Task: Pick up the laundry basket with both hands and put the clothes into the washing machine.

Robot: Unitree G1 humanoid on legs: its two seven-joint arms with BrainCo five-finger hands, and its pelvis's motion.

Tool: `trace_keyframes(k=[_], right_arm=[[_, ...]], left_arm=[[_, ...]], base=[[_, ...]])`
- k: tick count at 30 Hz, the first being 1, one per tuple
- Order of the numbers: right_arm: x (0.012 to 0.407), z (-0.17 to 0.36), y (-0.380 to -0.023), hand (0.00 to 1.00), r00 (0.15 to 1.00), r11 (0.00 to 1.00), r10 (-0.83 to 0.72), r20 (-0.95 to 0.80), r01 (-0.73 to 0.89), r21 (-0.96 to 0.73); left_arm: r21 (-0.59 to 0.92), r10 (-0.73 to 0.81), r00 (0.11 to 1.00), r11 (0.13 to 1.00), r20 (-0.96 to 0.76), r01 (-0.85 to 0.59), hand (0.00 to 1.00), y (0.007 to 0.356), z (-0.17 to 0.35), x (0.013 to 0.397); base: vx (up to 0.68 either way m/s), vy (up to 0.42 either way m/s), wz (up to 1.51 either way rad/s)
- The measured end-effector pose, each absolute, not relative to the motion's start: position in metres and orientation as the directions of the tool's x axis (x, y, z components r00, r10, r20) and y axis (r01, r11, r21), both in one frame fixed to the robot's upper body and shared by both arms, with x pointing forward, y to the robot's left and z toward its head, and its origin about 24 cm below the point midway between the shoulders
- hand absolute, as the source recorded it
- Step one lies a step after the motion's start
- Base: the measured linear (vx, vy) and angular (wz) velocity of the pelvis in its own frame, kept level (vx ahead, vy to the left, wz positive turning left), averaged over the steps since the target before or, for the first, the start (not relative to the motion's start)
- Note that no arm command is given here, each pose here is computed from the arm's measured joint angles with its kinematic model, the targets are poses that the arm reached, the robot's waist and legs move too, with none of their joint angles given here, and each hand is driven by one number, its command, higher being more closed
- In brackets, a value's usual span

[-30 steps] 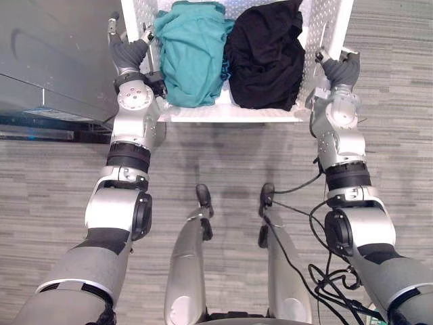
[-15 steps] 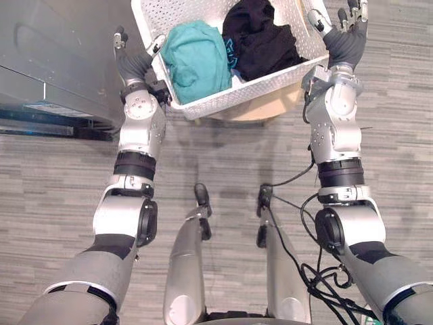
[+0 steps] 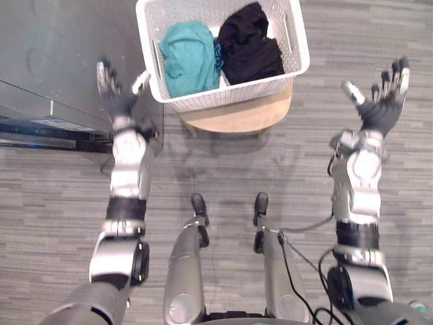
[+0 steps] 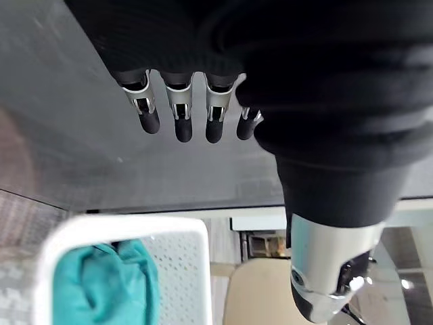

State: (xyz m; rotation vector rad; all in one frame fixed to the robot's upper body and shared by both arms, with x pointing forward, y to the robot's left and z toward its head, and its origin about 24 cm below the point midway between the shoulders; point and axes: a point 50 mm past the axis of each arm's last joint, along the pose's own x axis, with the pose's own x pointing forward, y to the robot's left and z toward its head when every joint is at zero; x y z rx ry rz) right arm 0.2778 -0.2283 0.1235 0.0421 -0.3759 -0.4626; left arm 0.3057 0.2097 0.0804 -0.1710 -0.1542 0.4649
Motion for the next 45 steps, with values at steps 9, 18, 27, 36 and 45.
trace_keyframes(k=[9, 18, 27, 36, 45], right_arm=[[0.195, -0.047, -0.23, 0.0, 0.847, 0.909, -0.416, -0.331, 0.387, -0.154], [0.131, -0.132, -0.228, 0.0, 0.59, 0.934, -0.338, -0.733, 0.304, -0.187], [0.124, -0.143, -0.228, 0.0, 0.516, 0.922, -0.327, -0.791, 0.358, -0.148], [0.127, -0.139, -0.247, 0.0, 0.49, 0.899, -0.38, -0.785, 0.394, -0.19], [0.161, -0.135, -0.213, 0.0, 0.57, 0.958, -0.257, -0.781, 0.254, -0.13]], left_arm=[[-0.046, 0.313, 0.811, 0.922, -0.495, -0.384, 0.0, 0.196, -0.081, 0.18], [0.13, 0.286, 0.552, 0.944, -0.783, -0.305, 0.0, 0.21, -0.144, 0.107], [0.156, 0.3, 0.537, 0.942, -0.789, -0.298, 0.0, 0.215, -0.145, 0.11], [0.208, 0.327, 0.528, 0.939, -0.784, -0.273, 0.0, 0.228, -0.144, 0.114], [0.249, 0.328, 0.537, 0.944, -0.777, -0.218, 0.0, 0.236, -0.141, 0.114]], base=[[0.16, -0.036, 0.4], [0.12, -0.001, 0.15], [0.01, 0.015, 0.48], [0.01, 0.286, 0.51], [0.23, 0.277, 0.36]])
